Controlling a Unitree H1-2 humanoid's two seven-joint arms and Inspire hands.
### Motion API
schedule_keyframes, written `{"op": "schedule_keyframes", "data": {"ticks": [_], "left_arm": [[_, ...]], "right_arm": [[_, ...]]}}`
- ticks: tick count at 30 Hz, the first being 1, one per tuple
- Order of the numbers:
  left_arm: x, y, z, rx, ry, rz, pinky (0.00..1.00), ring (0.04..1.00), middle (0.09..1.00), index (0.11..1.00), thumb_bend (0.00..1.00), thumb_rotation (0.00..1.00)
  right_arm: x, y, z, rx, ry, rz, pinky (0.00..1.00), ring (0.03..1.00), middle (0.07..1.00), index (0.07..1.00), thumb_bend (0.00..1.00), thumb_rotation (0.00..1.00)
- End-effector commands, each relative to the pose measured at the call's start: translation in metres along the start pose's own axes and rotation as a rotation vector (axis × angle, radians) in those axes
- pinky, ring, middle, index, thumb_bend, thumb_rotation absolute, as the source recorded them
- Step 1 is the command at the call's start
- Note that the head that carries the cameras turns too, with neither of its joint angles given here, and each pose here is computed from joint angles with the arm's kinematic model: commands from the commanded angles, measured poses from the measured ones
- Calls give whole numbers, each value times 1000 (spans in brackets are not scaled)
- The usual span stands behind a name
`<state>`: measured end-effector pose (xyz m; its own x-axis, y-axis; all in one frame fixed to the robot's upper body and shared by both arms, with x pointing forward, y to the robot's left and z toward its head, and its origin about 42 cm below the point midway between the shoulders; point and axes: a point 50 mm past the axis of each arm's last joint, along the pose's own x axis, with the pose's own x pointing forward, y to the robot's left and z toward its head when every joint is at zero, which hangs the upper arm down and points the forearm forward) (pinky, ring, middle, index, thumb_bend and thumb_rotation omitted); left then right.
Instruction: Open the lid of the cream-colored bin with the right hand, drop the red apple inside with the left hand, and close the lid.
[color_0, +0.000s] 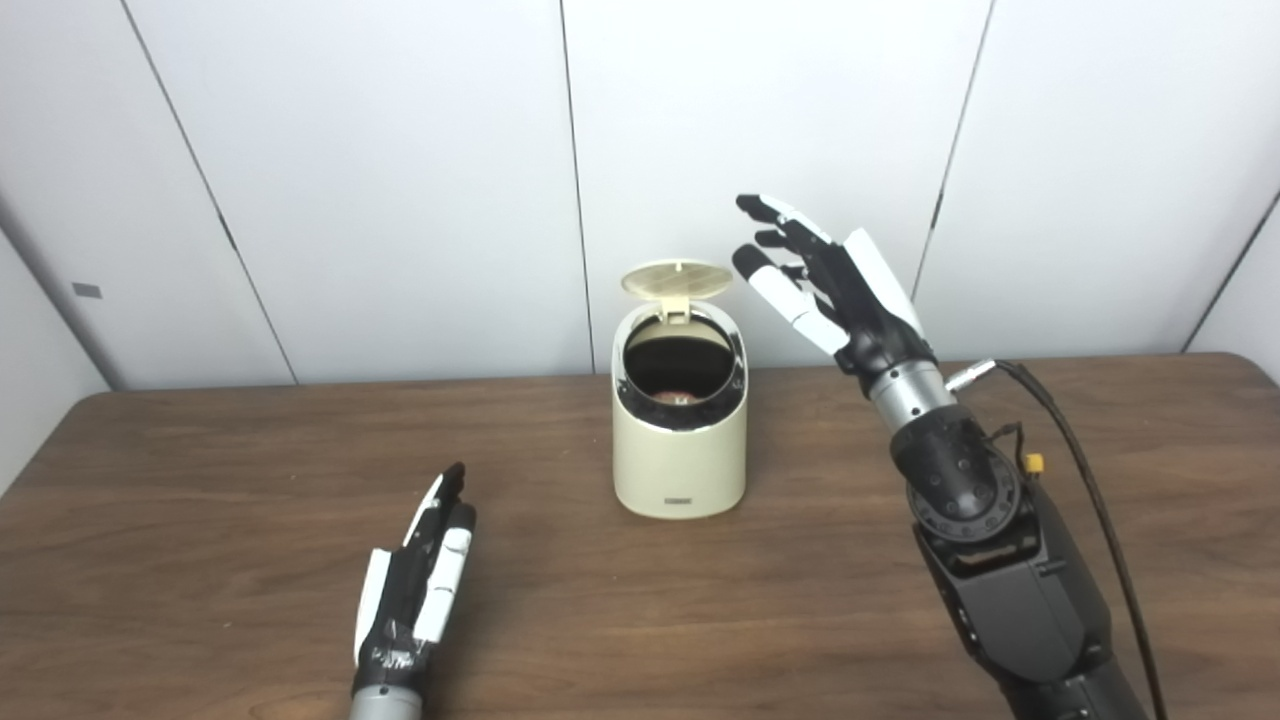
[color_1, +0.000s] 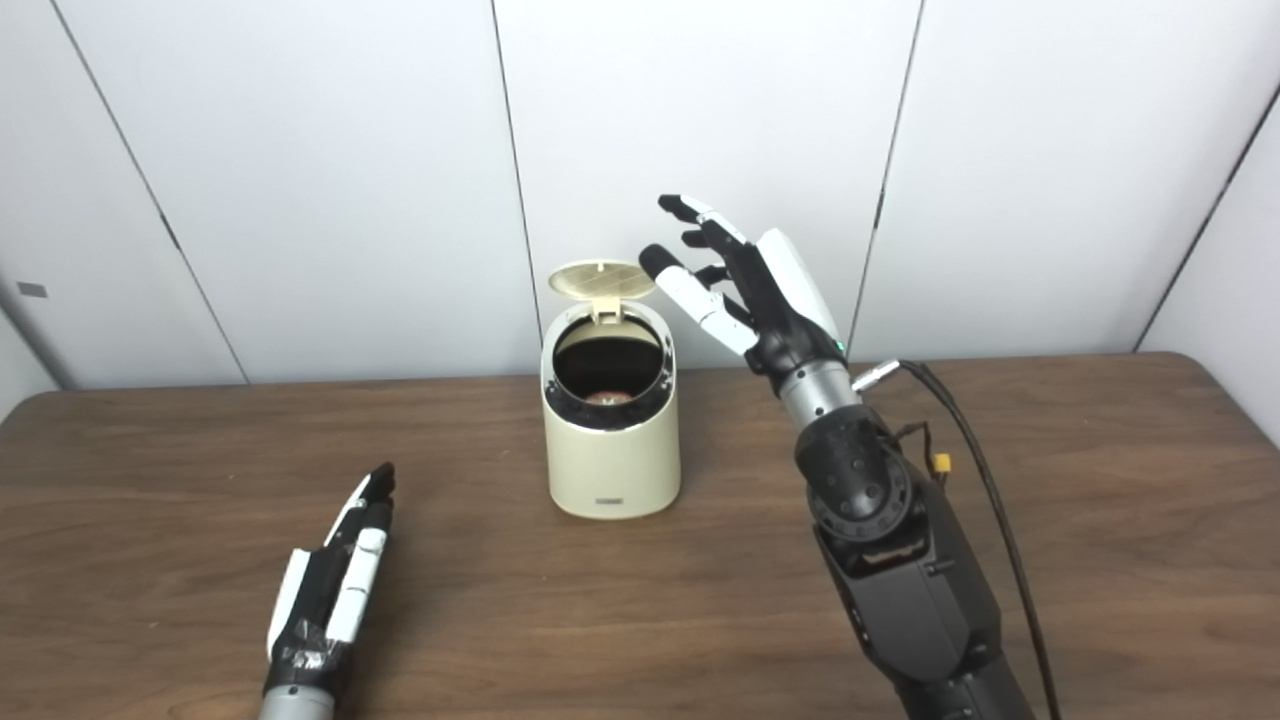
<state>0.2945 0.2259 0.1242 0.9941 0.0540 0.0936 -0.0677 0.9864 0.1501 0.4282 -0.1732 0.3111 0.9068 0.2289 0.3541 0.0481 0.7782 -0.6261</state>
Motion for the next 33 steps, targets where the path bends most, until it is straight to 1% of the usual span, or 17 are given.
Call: {"op": "schedule_keyframes", "data": {"ticks": [1,4,8,13,15,17,20,22,24,29,33], "left_arm": [[5,2,10,0,-63,5,990,975,968,976,638,940],[5,1,10,-10,-61,3,988,969,967,973,634,939],[6,0,10,-17,-59,-1,980,961,963,965,637,928],[6,-1,10,-19,-61,-3,965,949,956,958,630,924],[7,-1,9,-9,-62,-3,961,949,953,957,644,934],[7,-2,10,-7,-56,-4,966,953,954,958,652,941],[7,-4,11,-16,-60,-6,973,964,959,962,633,942],[8,-5,11,-20,-63,-7,977,965,959,961,623,937],[9,-5,11,-22,-60,-7,983,967,960,965,637,932],[11,-7,12,-21,-58,-10,999,967,957,964,648,929],[13,-8,13,-20,-59,-16,995,972,958,966,650,937]], "right_arm": [[18,-15,25,-35,-81,-31,822,899,902,871,513,1000],[23,-13,31,-66,-99,-6,825,901,893,853,493,1000],[28,-8,33,-123,-133,42,857,933,921,843,468,1000],[33,-2,33,-192,-151,80,855,958,945,808,494,1000],[34,1,32,-217,-149,92,881,990,960,796,521,1000],[33,3,30,-230,-145,103,900,998,967,790,534,1000],[31,4,29,-248,-141,117,920,1000,974,787,545,1000],[29,3,28,-261,-143,119,931,1000,975,785,537,1000],[27,2,27,-273,-146,114,925,1000,972,774,529,1000],[20,-4,24,-301,-161,86,883,1000,952,741,512,1000],[16,-7,19,-294,-173,64,908,998,936,716,493,1000]]}}
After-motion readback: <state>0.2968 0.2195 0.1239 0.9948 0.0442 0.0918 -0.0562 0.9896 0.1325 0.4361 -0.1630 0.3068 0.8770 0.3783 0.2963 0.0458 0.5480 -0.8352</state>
